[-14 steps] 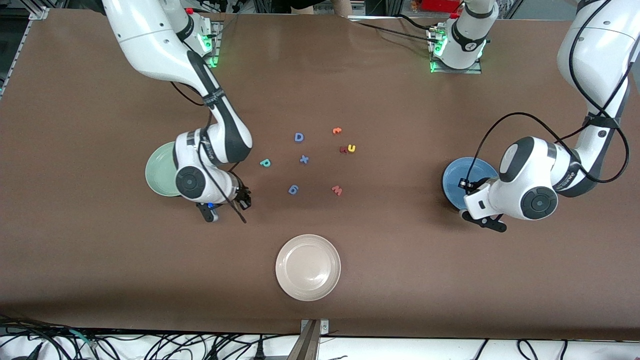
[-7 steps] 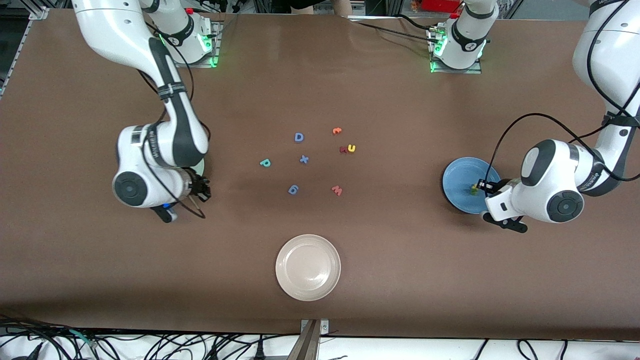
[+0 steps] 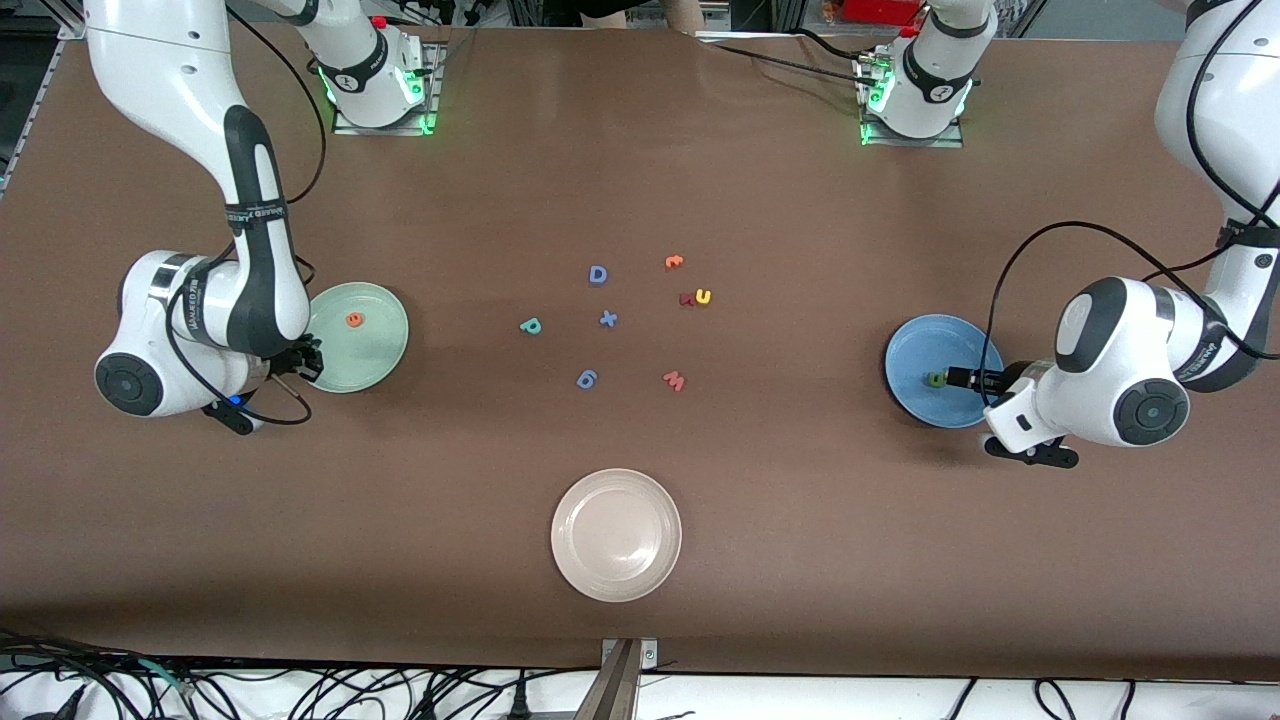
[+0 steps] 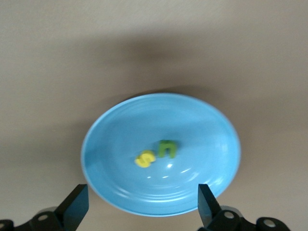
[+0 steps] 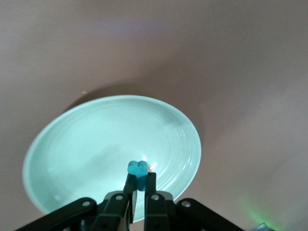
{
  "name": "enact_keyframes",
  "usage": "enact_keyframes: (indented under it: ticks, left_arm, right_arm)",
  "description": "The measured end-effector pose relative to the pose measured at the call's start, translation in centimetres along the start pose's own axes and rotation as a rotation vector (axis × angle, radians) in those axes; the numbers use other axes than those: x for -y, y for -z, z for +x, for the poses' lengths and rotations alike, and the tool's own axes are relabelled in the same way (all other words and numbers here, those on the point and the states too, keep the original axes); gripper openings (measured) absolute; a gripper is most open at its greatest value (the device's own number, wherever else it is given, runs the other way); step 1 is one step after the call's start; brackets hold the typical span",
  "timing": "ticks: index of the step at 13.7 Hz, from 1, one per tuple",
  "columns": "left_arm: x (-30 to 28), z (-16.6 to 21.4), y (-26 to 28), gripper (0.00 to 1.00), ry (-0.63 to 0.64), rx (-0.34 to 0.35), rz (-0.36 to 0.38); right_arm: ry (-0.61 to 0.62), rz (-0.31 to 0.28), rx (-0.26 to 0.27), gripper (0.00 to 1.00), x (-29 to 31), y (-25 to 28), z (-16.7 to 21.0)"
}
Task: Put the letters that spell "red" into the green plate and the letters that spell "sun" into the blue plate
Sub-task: 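Release the n on the blue plate and the 1 on the green plate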
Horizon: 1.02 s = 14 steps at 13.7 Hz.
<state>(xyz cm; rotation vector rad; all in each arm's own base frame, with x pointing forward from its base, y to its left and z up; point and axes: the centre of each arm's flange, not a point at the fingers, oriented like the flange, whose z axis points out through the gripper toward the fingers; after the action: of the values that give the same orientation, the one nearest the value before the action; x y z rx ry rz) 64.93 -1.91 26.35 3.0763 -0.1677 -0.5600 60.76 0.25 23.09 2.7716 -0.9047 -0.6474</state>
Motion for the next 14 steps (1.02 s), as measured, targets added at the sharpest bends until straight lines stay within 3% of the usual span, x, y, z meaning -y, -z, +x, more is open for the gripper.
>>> enact_keyframes:
  ticks: [4,8,10,12,14]
  left_arm:
    - [-8.6,-0.8,3.0,1.00,-0.061,-0.047,-0.036]
    - [-17.2,-3.2,4.4,1.00,-0.099,-0.030,-0.114]
    - [-21.4,-4.4,4.4,1.00,-0.038,-0.036,-0.105]
    - [-24.4,-5.3,3.2,1.00,0.114,-0.066,-0.138]
    - [-25.0,-6.1,1.5,1.00,0.295,-0.065,-0.179]
  right_arm:
    - [-0.007,-0.008,-0.011,0.10,-0.5,-3.8,-0.1]
    - [0.012,-0.006,-0.032,0.10,-1.4,-6.2,0.2]
    - [0.011,-0.008,-0.032,0.10,-1.7,-6.9,0.2]
    - [0.011,-0.008,-0.031,0.10,-1.7,-7.0,0.1]
    - [0.011,-0.008,-0.031,0.25,-1.7,-7.0,0.1]
